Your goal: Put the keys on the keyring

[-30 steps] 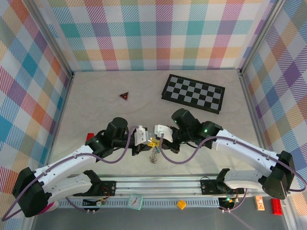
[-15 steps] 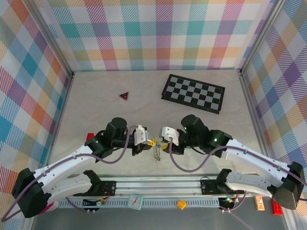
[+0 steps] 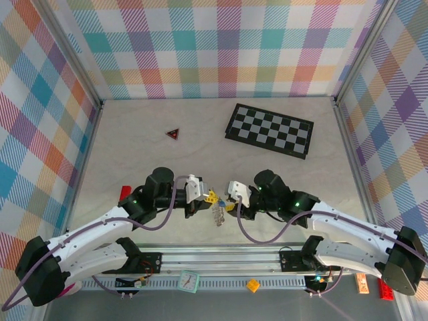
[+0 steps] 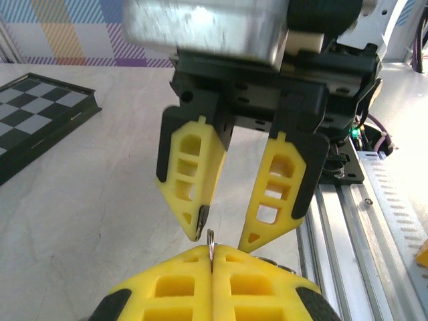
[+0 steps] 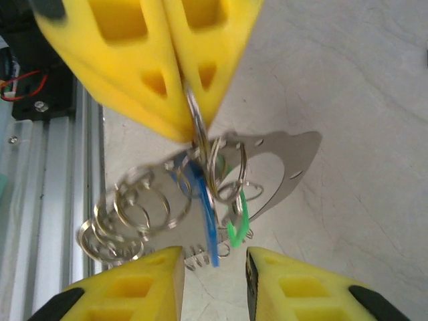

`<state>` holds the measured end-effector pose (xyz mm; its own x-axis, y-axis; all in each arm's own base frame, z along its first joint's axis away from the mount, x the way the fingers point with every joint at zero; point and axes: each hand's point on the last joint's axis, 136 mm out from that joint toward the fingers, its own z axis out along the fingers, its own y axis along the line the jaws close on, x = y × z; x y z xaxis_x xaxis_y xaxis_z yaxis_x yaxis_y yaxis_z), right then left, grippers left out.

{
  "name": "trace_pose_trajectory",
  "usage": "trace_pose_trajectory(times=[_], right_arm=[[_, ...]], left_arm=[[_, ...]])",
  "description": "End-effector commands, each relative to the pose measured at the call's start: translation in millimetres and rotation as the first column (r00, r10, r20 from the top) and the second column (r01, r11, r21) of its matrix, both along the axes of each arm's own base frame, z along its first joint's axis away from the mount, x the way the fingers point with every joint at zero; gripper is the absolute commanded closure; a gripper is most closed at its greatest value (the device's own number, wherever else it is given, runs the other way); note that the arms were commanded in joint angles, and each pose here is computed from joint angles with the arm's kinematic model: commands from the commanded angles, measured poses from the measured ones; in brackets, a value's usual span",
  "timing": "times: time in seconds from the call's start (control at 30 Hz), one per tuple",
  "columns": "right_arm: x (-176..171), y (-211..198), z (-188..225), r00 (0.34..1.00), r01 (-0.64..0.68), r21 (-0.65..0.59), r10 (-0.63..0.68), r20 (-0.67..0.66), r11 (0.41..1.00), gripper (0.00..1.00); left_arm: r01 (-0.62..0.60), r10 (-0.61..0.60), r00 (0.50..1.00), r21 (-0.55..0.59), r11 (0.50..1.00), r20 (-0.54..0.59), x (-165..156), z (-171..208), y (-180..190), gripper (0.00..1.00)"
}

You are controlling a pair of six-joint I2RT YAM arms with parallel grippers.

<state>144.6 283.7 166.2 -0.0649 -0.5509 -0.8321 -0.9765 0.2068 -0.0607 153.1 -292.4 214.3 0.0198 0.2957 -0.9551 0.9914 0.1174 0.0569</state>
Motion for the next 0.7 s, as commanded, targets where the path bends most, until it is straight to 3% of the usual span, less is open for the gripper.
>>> trace_pose_trajectory(times=[0.0, 0.3, 0.67], right_arm=[[1, 3, 6, 0.999, -0.007, 0.046, 0.005, 0.046, 0.999, 0.69], [-14, 20, 8, 0.994, -0.099, 0.115, 0.103, -0.031, 0.988, 0.68], [-2, 27, 6, 0.998, -0.051, 0.14, 0.054, -0.024, 0.989, 0.7]], left_arm=[[0.055, -0.053, 0.998, -0.067, 0.996, 0.034, -11, 17, -4, 1.0], [0.054, -0.052, 0.998, -0.08, 0.995, 0.033, -10, 19, -5, 1.0], [0.055, -0.052, 0.998, -0.086, 0.995, 0.034, -10, 19, -6, 1.0]])
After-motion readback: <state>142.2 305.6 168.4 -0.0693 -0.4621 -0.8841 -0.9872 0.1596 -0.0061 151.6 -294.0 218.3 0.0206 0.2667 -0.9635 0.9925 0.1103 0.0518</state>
